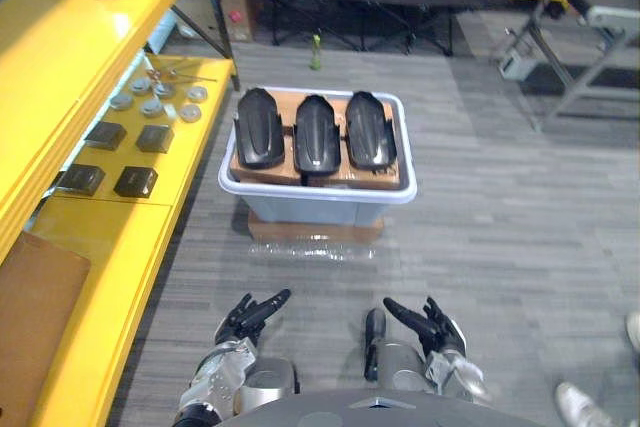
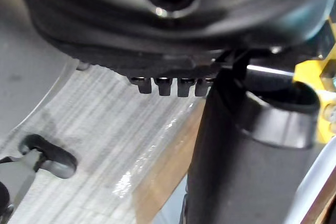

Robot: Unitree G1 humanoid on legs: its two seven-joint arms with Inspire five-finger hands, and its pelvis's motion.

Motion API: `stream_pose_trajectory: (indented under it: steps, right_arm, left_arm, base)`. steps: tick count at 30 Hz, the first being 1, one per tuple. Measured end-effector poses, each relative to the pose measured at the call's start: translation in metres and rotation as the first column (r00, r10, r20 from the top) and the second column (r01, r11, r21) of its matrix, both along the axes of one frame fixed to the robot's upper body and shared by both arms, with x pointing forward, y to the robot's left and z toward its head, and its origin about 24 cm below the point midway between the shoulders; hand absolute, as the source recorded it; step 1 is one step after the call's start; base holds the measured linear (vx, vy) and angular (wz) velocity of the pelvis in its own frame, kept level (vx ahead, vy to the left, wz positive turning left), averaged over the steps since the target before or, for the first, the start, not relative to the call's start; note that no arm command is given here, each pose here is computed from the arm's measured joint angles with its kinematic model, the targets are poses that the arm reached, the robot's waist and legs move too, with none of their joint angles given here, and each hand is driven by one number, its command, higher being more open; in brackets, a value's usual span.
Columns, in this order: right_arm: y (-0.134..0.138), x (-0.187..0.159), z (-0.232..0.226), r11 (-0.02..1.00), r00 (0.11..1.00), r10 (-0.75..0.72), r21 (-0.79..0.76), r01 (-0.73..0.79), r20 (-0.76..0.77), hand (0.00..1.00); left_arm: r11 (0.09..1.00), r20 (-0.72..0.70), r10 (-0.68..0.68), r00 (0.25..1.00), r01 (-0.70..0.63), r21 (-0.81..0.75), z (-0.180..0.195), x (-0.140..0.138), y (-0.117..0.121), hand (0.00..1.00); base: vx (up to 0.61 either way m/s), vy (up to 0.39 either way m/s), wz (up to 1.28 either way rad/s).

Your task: Walk over and take three plastic housings, then place them on the shelf

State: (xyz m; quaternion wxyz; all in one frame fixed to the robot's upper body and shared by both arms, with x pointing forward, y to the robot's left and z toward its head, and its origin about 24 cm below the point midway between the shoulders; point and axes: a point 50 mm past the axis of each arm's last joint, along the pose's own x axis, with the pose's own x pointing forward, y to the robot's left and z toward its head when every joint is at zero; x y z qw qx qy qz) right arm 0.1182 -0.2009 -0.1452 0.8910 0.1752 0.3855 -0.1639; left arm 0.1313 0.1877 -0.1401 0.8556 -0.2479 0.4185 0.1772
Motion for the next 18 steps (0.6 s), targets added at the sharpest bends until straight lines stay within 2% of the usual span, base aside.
stream_pose_trajectory:
  steps: [2, 6, 8, 12, 18]
  right_arm:
    - [-0.011, -0.002, 0.003, 0.999, 0.999, -0.047, -0.007, 0.047, 0.017, 1.0]
    - [-0.022, -0.005, 0.005, 0.998, 0.998, -0.054, -0.01, 0.054, 0.031, 1.0]
    - [-0.026, 0.006, 0.014, 0.997, 0.993, -0.063, -0.03, 0.066, 0.098, 1.0]
    - [-0.035, 0.038, 0.044, 0.987, 0.961, -0.077, -0.117, 0.111, 0.265, 1.0]
    - [-0.03, 0.044, 0.054, 0.985, 0.944, -0.103, -0.1, 0.141, 0.314, 1.0]
  left_arm:
    - [0.997, -0.026, 0.07, 0.997, -0.071, -0.037, -0.004, -0.013, -0.006, 1.0]
    - [0.997, 0.032, 0.077, 0.997, -0.076, -0.034, 0.0, -0.003, -0.005, 1.0]
    - [0.998, 0.07, 0.037, 0.997, -0.034, -0.05, 0.003, 0.003, -0.01, 1.0]
    - [0.989, 0.171, -0.142, 0.975, 0.146, -0.012, 0.017, 0.024, -0.028, 1.0]
    - [0.938, 0.257, -0.343, 0.904, 0.313, 0.151, 0.042, 0.05, -0.019, 1.0]
  base:
    - [0.32, -0.267, 0.58]
    - [0.26, -0.186, 0.49]
    - [0.19, -0.034, 0.22]
    - [0.22, 0.175, -0.26]
    - [0.14, 0.187, -0.14]
